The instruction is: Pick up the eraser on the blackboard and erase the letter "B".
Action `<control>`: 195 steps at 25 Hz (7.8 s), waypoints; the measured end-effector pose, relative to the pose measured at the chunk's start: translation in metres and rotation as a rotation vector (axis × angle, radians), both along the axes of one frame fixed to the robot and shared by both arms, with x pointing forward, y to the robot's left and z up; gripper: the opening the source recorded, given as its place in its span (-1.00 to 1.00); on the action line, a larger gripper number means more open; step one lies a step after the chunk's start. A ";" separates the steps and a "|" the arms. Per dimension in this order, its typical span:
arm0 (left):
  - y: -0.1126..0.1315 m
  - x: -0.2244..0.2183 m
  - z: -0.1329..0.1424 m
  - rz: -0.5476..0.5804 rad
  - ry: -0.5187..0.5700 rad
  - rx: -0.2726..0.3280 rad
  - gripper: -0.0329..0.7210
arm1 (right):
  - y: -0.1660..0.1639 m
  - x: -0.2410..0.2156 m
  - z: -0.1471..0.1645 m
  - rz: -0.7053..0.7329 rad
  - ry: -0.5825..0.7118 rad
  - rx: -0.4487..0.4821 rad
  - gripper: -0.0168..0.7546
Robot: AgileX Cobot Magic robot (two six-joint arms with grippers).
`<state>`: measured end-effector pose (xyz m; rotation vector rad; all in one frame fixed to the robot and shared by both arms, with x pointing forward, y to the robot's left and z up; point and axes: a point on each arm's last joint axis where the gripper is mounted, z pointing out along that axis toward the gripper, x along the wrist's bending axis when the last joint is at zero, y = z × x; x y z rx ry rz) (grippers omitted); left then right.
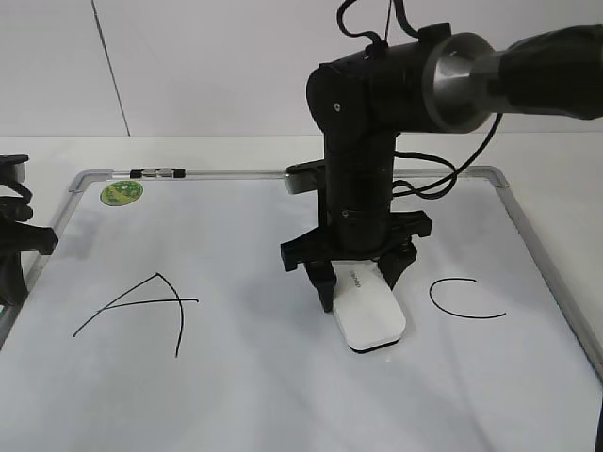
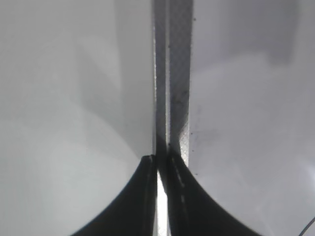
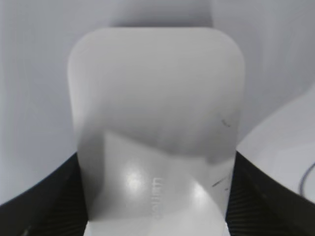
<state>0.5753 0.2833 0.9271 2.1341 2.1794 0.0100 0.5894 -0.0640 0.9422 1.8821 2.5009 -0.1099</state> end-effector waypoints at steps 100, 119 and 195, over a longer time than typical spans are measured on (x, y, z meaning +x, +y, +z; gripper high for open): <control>0.001 0.000 0.000 -0.005 0.005 0.006 -0.83 | -0.190 0.037 0.026 -0.278 0.007 0.044 0.46; 0.001 0.000 0.000 -0.005 0.005 0.006 -0.83 | -0.193 0.038 0.025 -0.263 -0.003 0.011 0.46; 0.001 0.011 0.042 -0.038 0.056 0.017 -0.15 | -0.196 0.002 0.172 -0.255 -0.392 0.123 0.58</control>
